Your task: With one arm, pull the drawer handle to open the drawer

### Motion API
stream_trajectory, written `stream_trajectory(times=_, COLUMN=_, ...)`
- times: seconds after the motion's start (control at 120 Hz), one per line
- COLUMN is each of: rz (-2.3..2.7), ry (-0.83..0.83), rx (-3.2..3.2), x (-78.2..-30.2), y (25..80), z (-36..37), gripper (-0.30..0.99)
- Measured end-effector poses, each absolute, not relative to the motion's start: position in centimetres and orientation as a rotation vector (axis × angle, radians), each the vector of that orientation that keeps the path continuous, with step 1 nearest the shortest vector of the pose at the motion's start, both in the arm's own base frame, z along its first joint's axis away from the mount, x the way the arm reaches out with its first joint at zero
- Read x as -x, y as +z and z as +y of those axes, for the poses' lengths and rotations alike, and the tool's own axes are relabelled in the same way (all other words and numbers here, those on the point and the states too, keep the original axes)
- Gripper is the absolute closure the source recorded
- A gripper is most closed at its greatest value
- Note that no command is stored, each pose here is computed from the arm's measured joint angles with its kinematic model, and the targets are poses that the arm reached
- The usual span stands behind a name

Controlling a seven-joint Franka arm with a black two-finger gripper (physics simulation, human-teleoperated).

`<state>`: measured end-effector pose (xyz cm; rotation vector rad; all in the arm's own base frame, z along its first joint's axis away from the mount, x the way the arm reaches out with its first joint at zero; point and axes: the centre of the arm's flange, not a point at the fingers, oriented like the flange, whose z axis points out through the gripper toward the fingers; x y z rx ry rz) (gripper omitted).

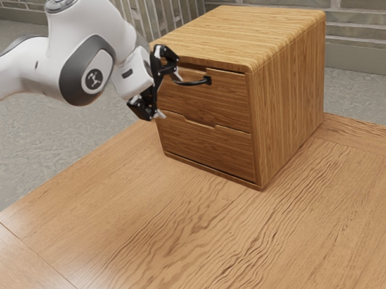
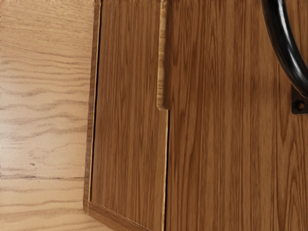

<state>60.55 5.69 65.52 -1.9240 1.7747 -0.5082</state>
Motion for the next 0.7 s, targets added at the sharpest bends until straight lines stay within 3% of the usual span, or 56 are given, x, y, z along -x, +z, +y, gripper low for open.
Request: stream_trajectory(times=0.7, rz=1.708, ry=-0.497, rx=1.993, x=-60.5, y=65.4, z=8.4, gripper=0.00)
